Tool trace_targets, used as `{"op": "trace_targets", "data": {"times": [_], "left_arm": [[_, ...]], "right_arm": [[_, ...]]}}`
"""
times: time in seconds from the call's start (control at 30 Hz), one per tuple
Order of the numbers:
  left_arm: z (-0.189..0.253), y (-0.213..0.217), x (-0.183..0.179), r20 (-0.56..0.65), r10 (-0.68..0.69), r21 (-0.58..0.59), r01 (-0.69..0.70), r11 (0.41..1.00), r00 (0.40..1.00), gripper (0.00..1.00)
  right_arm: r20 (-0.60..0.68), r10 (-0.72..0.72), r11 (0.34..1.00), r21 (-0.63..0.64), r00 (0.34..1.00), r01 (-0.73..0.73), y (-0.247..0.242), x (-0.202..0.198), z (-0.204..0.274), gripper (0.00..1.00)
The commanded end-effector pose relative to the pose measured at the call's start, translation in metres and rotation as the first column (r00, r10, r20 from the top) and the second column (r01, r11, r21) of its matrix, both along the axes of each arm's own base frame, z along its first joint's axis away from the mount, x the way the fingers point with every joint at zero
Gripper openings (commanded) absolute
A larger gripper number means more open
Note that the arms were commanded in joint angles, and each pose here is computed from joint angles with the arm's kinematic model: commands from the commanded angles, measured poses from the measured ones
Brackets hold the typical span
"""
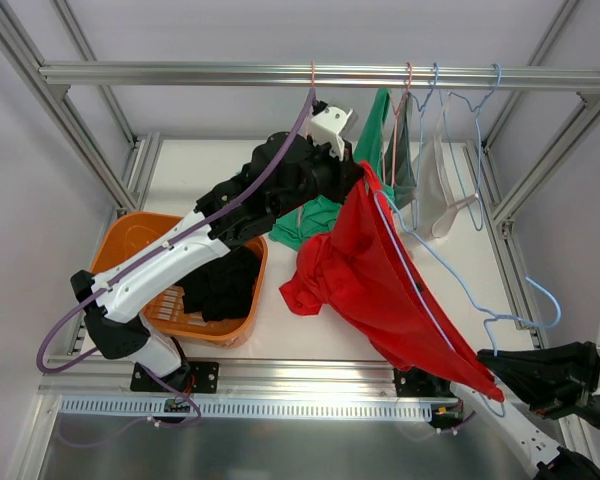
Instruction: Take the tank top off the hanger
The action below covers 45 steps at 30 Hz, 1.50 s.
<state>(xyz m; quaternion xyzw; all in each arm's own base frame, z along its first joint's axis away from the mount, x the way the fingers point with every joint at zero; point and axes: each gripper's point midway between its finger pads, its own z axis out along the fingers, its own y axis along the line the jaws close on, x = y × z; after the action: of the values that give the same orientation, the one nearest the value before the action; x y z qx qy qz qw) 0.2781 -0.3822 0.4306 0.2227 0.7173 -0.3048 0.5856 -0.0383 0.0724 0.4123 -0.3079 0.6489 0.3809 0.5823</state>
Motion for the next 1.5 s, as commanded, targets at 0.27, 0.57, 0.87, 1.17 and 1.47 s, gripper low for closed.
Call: {"op": "trace_targets", "data": {"times": [0.27,0.57,0.87,1.17,1.47], "left_arm": [[-0.020,-0.011,-0.237,-0.037,-0.863,-0.090,0.859,0.504,0.503,0.00],[-0.173,-0.018,-0.259,-0.343,-0.732,0.046,0.789,0.613,0.589,0.00],[-0.201,0.012,-0.166,-0.277,-0.249,0.189,0.307,0.933,0.928,0.85],[-0.128,0.041,-0.206,-0.169,-0.484,0.037,0.496,0.867,0.859,0.99],[-0.067,0.080,-0.204,-0.016,-0.460,-0.066,0.458,0.886,0.888,0.99]], "right_arm": [[0.426,-0.122,0.920,0.387,0.896,-0.058,0.014,0.031,0.074,0.00],[0.461,-0.177,0.834,0.540,0.870,-0.117,0.045,0.087,0.133,0.00],[0.054,-0.220,0.943,0.266,0.974,0.198,0.058,0.147,0.054,0.00],[-0.260,-0.243,0.960,0.072,0.935,0.270,0.074,0.175,0.014,0.00],[-0.272,-0.354,0.930,0.000,0.895,0.368,0.100,0.240,0.014,0.00]]}}
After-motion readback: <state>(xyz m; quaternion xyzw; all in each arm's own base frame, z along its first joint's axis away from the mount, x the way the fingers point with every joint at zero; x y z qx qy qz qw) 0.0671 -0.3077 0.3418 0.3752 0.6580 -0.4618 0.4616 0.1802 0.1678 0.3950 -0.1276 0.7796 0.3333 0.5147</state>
